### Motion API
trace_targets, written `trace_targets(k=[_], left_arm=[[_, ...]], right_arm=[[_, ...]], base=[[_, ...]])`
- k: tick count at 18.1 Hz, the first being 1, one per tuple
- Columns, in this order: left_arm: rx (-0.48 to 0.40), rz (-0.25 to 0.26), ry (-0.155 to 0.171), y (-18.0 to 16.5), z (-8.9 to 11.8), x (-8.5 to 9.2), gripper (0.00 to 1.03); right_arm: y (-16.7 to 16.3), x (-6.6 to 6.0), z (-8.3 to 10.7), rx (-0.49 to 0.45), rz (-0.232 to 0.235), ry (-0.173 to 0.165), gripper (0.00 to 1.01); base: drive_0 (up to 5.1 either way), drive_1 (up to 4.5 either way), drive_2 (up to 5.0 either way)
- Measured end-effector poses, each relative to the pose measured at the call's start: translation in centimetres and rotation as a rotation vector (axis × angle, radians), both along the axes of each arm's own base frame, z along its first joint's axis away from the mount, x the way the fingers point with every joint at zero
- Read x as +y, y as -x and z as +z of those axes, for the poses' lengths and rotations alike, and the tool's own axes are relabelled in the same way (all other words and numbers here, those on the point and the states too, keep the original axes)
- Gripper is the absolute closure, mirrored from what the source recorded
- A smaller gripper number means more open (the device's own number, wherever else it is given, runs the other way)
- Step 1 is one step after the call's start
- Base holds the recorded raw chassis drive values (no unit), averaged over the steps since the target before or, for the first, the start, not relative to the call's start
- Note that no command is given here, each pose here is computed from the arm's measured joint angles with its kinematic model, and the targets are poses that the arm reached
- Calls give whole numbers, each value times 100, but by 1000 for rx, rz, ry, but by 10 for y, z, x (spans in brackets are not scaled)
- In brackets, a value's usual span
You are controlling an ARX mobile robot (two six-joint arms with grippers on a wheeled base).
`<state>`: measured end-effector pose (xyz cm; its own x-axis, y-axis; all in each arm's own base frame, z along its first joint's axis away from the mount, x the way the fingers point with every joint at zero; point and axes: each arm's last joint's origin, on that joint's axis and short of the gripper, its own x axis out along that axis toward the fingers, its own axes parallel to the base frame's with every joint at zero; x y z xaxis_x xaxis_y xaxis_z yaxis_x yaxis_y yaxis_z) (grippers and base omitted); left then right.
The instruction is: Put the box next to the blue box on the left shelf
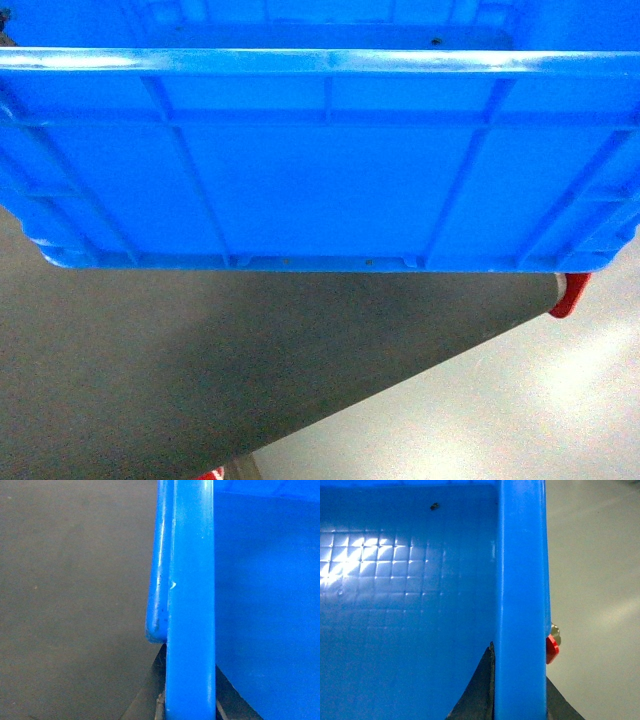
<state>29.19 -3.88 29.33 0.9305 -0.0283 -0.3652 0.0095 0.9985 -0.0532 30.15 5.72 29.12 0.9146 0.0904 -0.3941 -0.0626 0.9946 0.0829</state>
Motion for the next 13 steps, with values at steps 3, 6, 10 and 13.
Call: trace_targets(k=[3, 6, 10, 13], left_arm=[[0, 0, 0, 0, 0, 0, 96], [0, 0, 0, 0, 0, 0, 96], [0, 0, 0, 0, 0, 0, 96], [0, 0, 0, 0, 0, 0, 96]], right_arm=[[0, 0, 0, 0, 0, 0, 93], [0, 0, 0, 0, 0, 0, 93], [0, 0, 0, 1, 0, 0, 93], [0, 0, 0, -1, 0, 0, 93]], base=[[0, 0, 0], [0, 0, 0], [0, 0, 0], [0, 0, 0]])
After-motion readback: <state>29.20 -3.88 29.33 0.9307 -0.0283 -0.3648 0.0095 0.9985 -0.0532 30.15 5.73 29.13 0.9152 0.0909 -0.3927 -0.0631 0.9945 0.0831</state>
